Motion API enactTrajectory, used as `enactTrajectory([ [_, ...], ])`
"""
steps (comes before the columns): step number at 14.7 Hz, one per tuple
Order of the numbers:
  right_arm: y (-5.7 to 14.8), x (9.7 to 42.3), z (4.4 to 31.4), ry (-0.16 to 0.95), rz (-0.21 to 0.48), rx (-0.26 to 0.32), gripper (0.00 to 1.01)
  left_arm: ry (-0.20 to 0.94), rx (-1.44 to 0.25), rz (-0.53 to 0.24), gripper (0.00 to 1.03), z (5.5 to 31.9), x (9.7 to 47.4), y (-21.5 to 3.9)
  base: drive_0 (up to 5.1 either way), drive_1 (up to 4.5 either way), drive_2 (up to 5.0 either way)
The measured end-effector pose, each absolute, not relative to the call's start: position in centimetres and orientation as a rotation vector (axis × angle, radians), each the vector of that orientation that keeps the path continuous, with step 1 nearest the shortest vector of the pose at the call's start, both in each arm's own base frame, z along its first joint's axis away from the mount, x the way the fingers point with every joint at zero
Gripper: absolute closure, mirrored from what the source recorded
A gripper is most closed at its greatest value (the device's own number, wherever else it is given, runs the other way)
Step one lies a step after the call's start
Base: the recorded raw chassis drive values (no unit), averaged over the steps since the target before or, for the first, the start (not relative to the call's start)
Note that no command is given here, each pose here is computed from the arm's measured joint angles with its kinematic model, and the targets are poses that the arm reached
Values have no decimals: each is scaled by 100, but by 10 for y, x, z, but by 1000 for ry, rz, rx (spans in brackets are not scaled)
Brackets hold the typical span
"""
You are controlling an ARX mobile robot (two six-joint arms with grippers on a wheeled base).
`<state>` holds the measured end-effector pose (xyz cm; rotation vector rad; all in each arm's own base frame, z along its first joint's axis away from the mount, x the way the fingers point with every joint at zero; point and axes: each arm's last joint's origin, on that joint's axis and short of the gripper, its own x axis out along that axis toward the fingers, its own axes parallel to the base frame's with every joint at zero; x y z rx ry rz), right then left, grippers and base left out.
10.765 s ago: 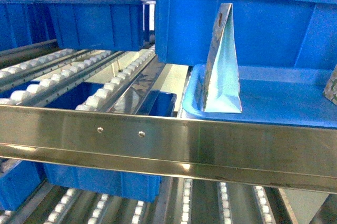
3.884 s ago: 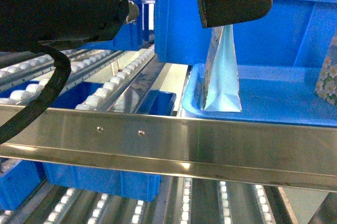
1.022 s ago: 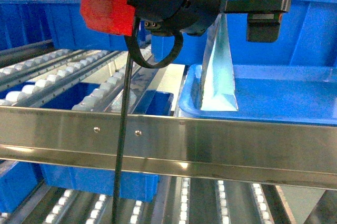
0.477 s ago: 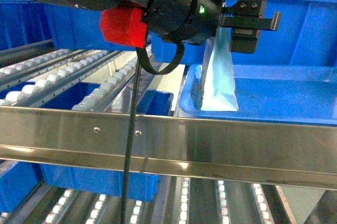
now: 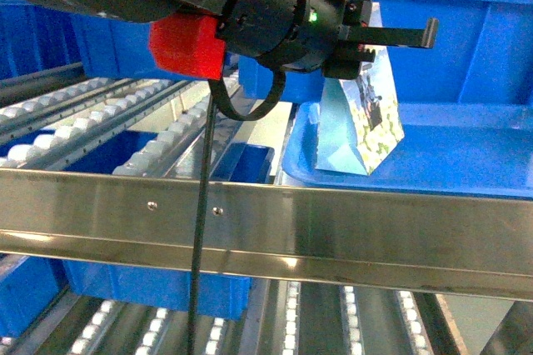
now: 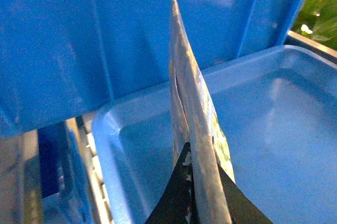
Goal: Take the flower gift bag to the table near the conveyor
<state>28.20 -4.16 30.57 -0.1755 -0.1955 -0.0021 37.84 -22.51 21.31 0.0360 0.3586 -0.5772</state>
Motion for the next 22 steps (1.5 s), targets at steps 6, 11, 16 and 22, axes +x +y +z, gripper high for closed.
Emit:
enactTrajectory([
  [6,-42,282,306,-195,-2,-175,99,140,-22,-234,101,317,292,-166,0,0,0],
  [11,-41,282,306,-195,-1,-175,99,108,-27,-213,101,327,252,-153,0,0,0],
  [16,-42,282,306,-195,-2,-175,99,155,10,-159,101,310,240,-142,0,0,0],
  [22,-42,282,306,-195,-2,-175,99,173,35,-47,101,301,237,-103,0,0,0],
])
